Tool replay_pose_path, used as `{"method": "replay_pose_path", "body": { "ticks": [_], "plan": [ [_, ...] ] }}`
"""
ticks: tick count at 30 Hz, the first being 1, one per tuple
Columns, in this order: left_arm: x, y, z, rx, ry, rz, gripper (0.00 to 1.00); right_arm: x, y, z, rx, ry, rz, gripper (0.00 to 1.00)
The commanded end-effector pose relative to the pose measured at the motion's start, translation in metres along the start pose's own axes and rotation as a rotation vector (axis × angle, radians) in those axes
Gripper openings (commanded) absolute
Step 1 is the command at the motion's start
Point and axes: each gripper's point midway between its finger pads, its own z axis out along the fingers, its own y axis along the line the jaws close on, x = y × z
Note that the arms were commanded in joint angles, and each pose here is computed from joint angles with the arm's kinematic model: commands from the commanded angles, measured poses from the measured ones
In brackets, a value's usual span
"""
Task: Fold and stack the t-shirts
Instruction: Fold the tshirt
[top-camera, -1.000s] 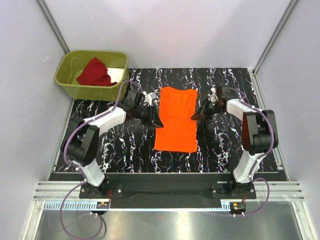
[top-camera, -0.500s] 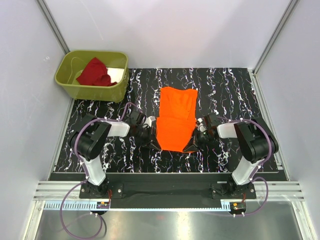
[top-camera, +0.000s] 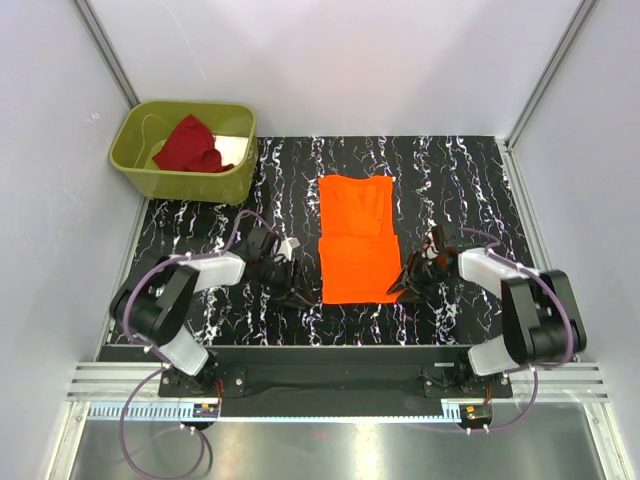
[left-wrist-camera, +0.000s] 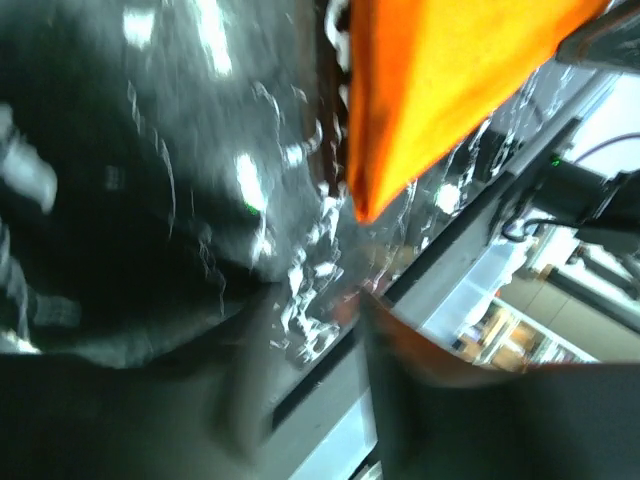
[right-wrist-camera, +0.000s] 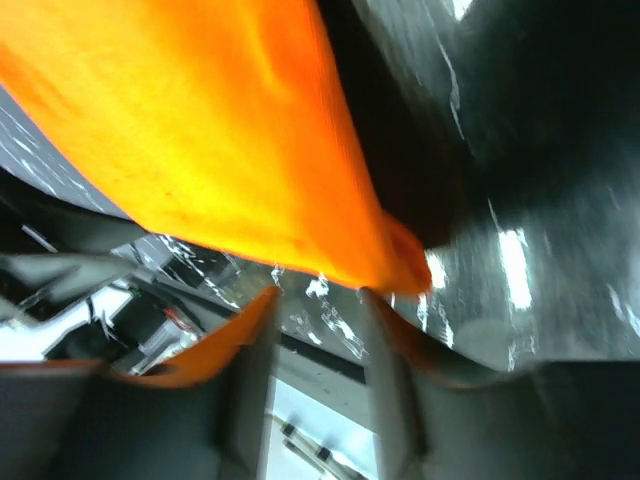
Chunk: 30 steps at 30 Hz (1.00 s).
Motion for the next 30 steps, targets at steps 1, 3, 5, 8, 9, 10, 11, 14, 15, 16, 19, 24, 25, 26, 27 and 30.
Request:
{"method": "replay_pose_path", "body": {
  "ticks": [1, 3, 5, 8, 9, 10, 11, 14, 15, 16, 19, 24, 25, 26, 27, 30],
  "plan": [
    [0.001, -0.003, -0.020, -0.058, -0.053, 0.034, 0.59, 0.000, -0.011, -0.023, 0.109, -0.074, 0.027, 0.52],
    [-0.002, -0.011, -0.025, -0.049, -0.070, 0.020, 0.65, 0.003, -0.009, -0.024, 0.094, -0.073, 0.032, 0.63],
    [-0.007, -0.017, -0.022, -0.027, -0.061, -0.013, 0.65, 0.006, -0.011, -0.022, 0.095, -0.059, 0.045, 0.65],
    [-0.017, -0.018, -0.012, -0.025, -0.059, -0.118, 0.61, 0.010, -0.016, -0.022, 0.098, -0.062, 0.064, 0.69],
    [-0.021, -0.019, -0.009, -0.018, -0.072, -0.159, 0.61, 0.008, -0.013, -0.022, 0.083, -0.078, 0.074, 0.70],
    [-0.023, -0.017, -0.006, -0.022, -0.075, -0.187, 0.61, 0.008, -0.016, -0.021, 0.084, -0.080, 0.090, 0.70],
    [-0.023, -0.013, -0.003, -0.031, -0.076, -0.221, 0.60, 0.006, -0.017, -0.021, 0.080, -0.083, 0.113, 0.70],
    [-0.029, -0.016, 0.004, 0.001, -0.106, -0.304, 0.60, 0.001, -0.018, -0.019, 0.059, -0.102, 0.135, 0.70],
    [-0.028, -0.015, 0.007, -0.001, -0.112, -0.346, 0.58, 0.001, -0.019, -0.018, 0.057, -0.102, 0.141, 0.71],
    [-0.029, -0.014, 0.008, -0.006, -0.123, -0.362, 0.58, 0.001, -0.020, -0.018, 0.060, -0.103, 0.143, 0.71],
    [-0.032, -0.012, 0.014, -0.022, -0.154, -0.409, 0.57, -0.002, -0.020, -0.017, 0.056, -0.108, 0.146, 0.71],
    [-0.024, -0.010, 0.025, -0.106, -0.162, -0.432, 0.57, -0.003, -0.022, -0.019, 0.062, -0.127, 0.154, 0.70],
    [-0.016, -0.004, 0.026, -0.150, -0.148, -0.455, 0.58, -0.004, -0.022, -0.020, 0.061, -0.131, 0.154, 0.71],
    [-0.016, 0.002, 0.026, -0.186, -0.167, -0.463, 0.60, -0.005, -0.021, -0.021, 0.060, -0.138, 0.154, 0.70],
    [-0.009, 0.009, 0.028, -0.213, -0.161, -0.497, 0.61, -0.005, -0.022, -0.021, 0.063, -0.139, 0.154, 0.70],
    [-0.002, 0.022, 0.030, -0.252, -0.166, -0.559, 0.61, -0.007, -0.021, -0.026, 0.073, -0.161, 0.150, 0.71]
  ]
}}
